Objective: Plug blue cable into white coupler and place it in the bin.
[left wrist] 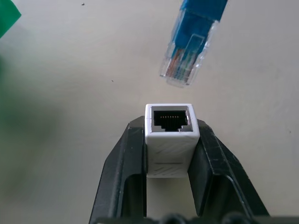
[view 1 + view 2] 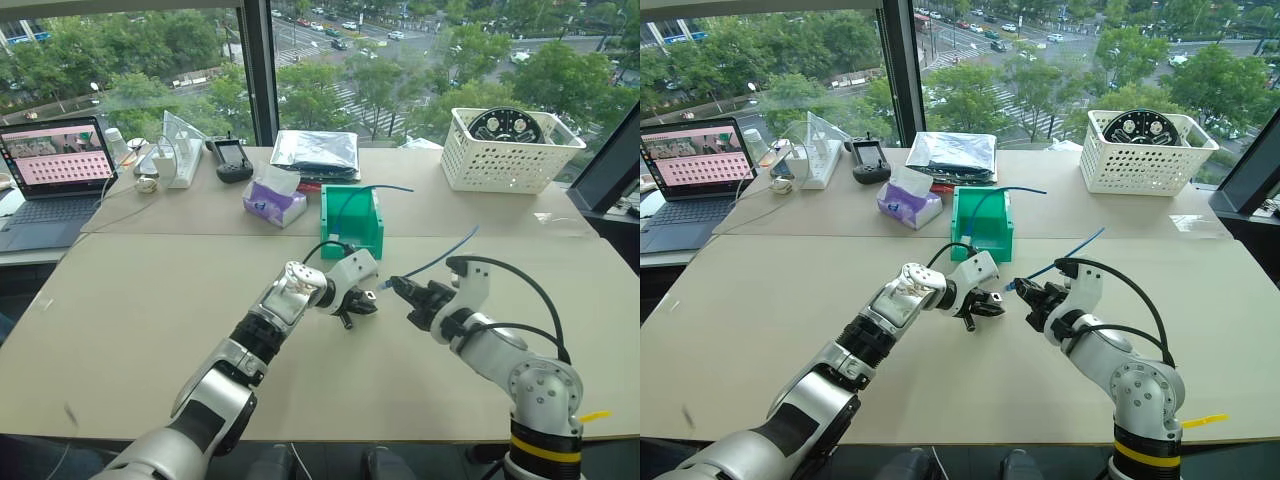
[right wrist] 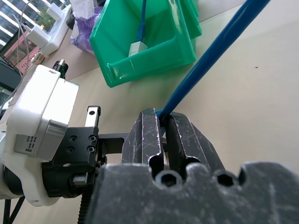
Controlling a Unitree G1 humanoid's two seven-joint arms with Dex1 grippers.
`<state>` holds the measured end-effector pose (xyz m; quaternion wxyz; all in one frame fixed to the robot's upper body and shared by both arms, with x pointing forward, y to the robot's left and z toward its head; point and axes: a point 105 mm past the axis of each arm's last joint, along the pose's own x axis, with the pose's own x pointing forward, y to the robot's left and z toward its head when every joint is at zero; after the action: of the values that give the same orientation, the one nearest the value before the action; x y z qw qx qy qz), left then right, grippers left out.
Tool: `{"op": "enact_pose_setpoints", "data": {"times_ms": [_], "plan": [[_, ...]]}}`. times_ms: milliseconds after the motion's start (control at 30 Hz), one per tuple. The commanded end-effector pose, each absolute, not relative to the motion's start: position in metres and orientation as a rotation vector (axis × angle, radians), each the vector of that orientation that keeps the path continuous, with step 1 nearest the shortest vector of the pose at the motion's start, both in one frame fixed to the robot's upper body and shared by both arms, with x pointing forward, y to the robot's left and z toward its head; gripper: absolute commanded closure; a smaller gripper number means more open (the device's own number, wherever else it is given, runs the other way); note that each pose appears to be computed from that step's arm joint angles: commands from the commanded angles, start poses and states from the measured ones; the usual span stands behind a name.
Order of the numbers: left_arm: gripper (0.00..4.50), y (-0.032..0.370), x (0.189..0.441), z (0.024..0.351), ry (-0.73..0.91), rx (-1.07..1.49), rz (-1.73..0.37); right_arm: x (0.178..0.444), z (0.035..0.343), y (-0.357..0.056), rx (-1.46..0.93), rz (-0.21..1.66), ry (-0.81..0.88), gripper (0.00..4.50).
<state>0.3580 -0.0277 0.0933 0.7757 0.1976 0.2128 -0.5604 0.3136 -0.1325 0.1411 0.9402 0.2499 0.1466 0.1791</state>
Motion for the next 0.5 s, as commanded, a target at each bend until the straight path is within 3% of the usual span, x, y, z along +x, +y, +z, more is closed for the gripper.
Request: {"op": "enact_pose_setpoints", "data": {"times_ms": [33, 500], "plan": [[3.81, -0.027, 0.349, 0.076, 0.523, 0.425, -1.238, 0.312, 0.143, -0.13, 0.553, 0.391, 0.274, 4.5], [3.81, -0.03, 0.347, 0.08, 0.508, 0.417, -1.247, 0.314, 0.125, -0.127, 0.451, 0.418, 0.351, 4.5]]}}
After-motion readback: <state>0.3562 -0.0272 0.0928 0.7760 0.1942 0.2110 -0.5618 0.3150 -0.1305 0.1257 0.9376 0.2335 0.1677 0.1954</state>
